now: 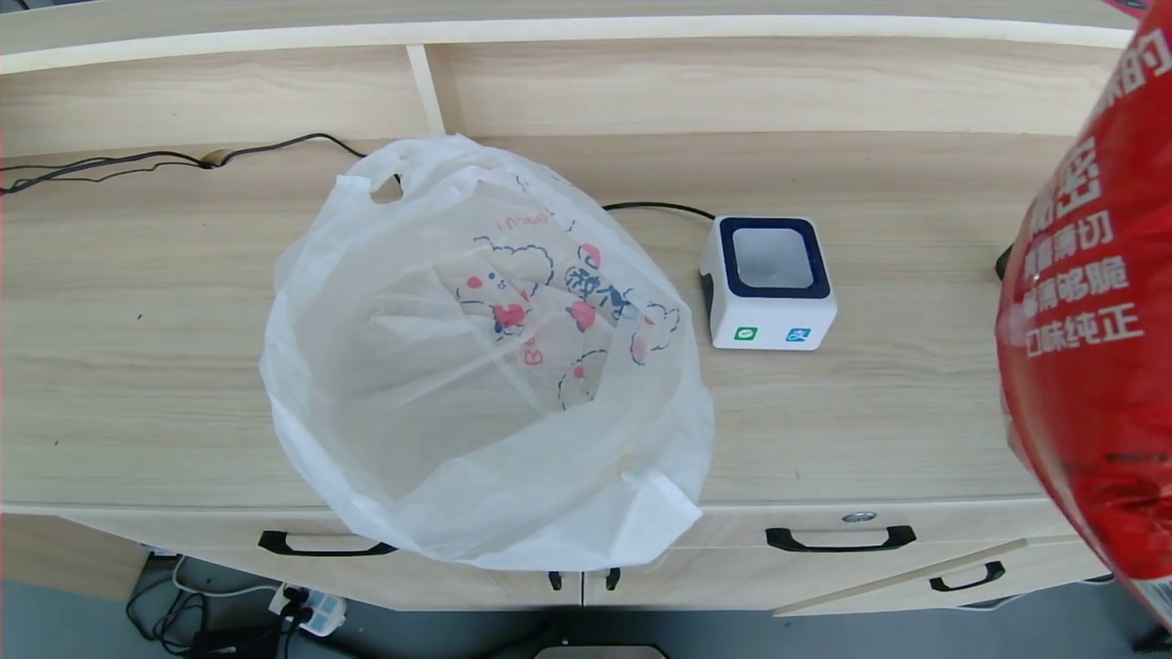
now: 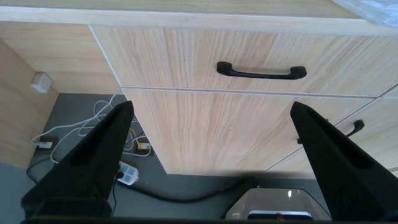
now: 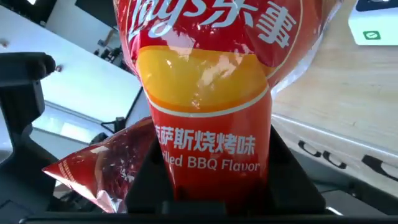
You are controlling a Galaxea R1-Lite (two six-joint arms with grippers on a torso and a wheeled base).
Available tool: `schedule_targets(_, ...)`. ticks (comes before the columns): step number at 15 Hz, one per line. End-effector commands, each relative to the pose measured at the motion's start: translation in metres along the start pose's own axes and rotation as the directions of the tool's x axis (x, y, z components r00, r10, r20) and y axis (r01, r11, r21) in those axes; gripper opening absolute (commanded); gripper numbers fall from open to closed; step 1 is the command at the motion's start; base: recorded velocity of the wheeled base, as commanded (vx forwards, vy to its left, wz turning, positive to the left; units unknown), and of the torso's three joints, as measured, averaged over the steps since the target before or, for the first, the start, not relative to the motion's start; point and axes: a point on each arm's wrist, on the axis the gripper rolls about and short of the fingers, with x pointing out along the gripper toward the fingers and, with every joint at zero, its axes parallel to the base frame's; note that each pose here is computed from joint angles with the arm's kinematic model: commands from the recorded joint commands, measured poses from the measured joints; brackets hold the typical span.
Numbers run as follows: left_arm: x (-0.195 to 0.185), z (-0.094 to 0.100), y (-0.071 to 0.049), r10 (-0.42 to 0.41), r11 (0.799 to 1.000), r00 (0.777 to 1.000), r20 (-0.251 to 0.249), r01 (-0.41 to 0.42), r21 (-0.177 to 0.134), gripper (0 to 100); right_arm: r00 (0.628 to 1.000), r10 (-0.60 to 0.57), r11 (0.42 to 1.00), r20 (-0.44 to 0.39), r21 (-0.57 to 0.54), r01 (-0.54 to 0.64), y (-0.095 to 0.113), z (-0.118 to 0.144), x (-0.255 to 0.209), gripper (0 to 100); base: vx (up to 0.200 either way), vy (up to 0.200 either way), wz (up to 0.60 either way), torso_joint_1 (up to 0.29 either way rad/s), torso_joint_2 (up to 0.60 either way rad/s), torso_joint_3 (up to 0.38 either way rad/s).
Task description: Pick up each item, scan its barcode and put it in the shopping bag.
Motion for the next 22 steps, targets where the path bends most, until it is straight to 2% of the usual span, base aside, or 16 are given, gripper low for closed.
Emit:
schedule_targets(1, 0.0, 0.0, 0.0, 0.0, 1.0, 1.0, -0.001, 0.0, 0.016, 100, 1.0, 0.022, 0.987, 0.007, 0.157, -0.022, -0.004, 0.008, 0.043, 0, 0.0, 0.0, 0.0, 0.0, 0.0, 0.0)
schedule_targets(3, 0.0, 0.0, 0.0, 0.0, 1.0, 1.0, -0.001, 0.0, 0.016, 100, 0.999, 0.027, 0.969, 0.018, 0.246, -0.03, -0.009, 0.009, 0.068, 0, 0.0, 0.0, 0.0, 0.0, 0.0, 0.0)
schedule_targets(5, 0.0, 0.0, 0.0, 0.0, 1.0, 1.0, -0.002, 0.0, 0.016, 100, 0.999, 0.038, 0.959, 0.018, 0.28, -0.041, -0.013, 0.006, 0.084, 0, 0.0, 0.0, 0.0, 0.0, 0.0, 0.0)
schedule_targets(6, 0.0, 0.0, 0.0, 0.0, 1.0, 1.0, -0.002, 0.0, 0.016, 100, 0.998, 0.06, 0.951, -0.003, 0.303, -0.056, -0.011, 0.002, 0.089, 0, 0.0, 0.0, 0.0, 0.0, 0.0, 0.0)
schedule_targets(8, 0.0, 0.0, 0.0, 0.0, 1.0, 1.0, -0.001, 0.0, 0.015, 100, 0.987, 0.158, 0.892, -0.031, 0.434, -0.129, 0.004, -0.003, 0.088, 0, 0.0, 0.0, 0.0, 0.0, 0.0, 0.0)
schedule_targets(10, 0.0, 0.0, 0.0, 0.0, 1.0, 1.0, -0.002, 0.0, 0.016, 100, 0.979, 0.2, 0.863, -0.041, 0.481, -0.156, 0.009, -0.007, 0.085, 0, 0.0, 0.0, 0.0, 0.0, 0.0, 0.0)
schedule_targets(22, 0.0, 0.0, 0.0, -0.001, 1.0, 1.0, -0.002, 0.001, 0.013, 100, 0.975, 0.213, 0.848, -0.057, 0.507, -0.156, 0.01, -0.012, 0.098, 0, 0.0, 0.0, 0.0, 0.0, 0.0, 0.0)
